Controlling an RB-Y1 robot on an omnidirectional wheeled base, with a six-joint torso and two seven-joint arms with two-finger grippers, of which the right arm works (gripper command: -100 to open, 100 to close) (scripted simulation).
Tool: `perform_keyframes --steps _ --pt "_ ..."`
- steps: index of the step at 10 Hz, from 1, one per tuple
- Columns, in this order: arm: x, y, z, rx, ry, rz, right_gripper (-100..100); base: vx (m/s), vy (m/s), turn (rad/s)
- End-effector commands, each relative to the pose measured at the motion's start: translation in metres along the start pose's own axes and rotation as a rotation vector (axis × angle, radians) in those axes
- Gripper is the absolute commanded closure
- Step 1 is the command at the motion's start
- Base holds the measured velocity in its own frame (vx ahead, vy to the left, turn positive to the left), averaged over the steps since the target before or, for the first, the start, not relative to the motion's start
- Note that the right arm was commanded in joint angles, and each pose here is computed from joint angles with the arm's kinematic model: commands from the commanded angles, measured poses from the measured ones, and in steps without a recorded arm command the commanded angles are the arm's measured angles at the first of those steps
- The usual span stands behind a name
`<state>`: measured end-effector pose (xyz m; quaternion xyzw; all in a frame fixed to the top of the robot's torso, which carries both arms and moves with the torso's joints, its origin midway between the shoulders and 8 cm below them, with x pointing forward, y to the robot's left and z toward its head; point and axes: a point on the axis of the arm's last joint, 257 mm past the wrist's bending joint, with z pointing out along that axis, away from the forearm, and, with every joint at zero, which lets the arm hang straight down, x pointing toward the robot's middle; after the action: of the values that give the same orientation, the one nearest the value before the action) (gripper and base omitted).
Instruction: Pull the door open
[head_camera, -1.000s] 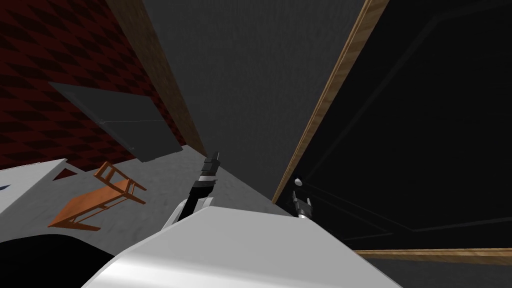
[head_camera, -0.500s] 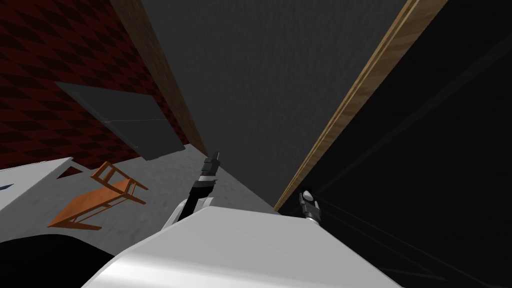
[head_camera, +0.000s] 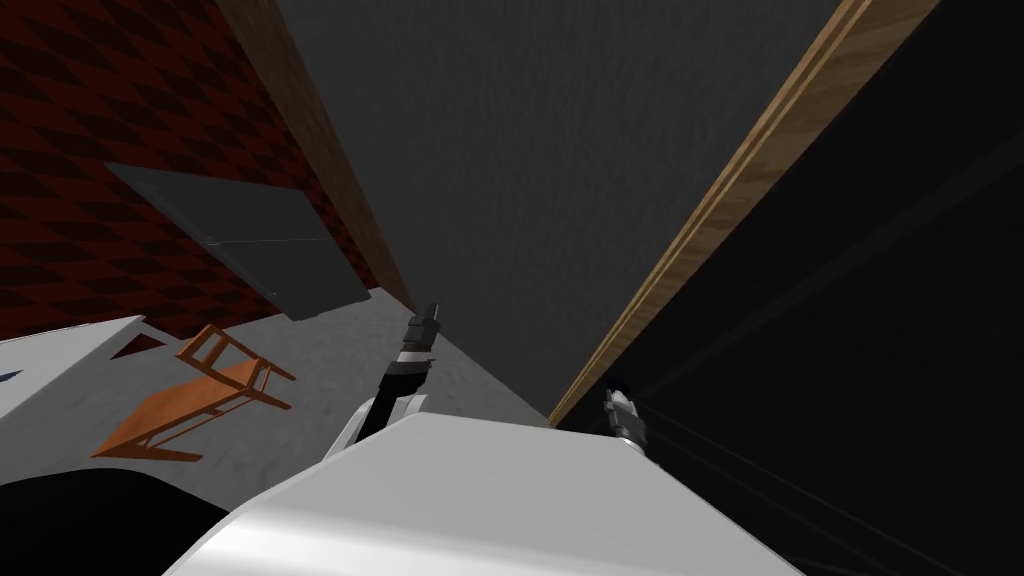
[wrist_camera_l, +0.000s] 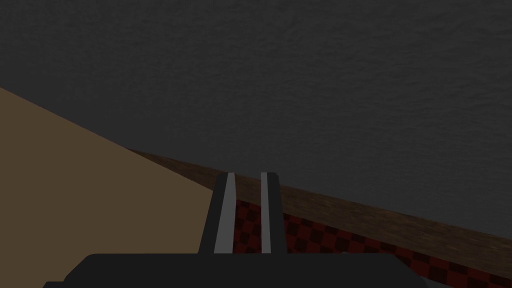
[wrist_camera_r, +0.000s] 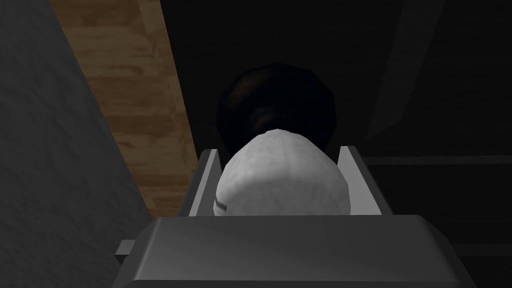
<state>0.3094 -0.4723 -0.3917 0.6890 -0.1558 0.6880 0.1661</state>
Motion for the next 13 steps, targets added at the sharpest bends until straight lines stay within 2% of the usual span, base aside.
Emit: perform_keyframes --steps 1,3,8,13 --pt "0.000 -0.001 -0.0006 0.001 -0.001 0.003 100 -0.017 0.004 0.003" --pt "0.000 -0.001 -0.0006 0.001 -0.001 0.003 100 -0.004 0.002 -0.001" --pt "0.000 -0.012 -0.0085 0.071 0.000 0.006 100 -0.178 -0.005 0.082" --pt "0.000 -0.025 -0.0186 0.150 -0.001 0.014 100 -0.233 0.000 0.094"
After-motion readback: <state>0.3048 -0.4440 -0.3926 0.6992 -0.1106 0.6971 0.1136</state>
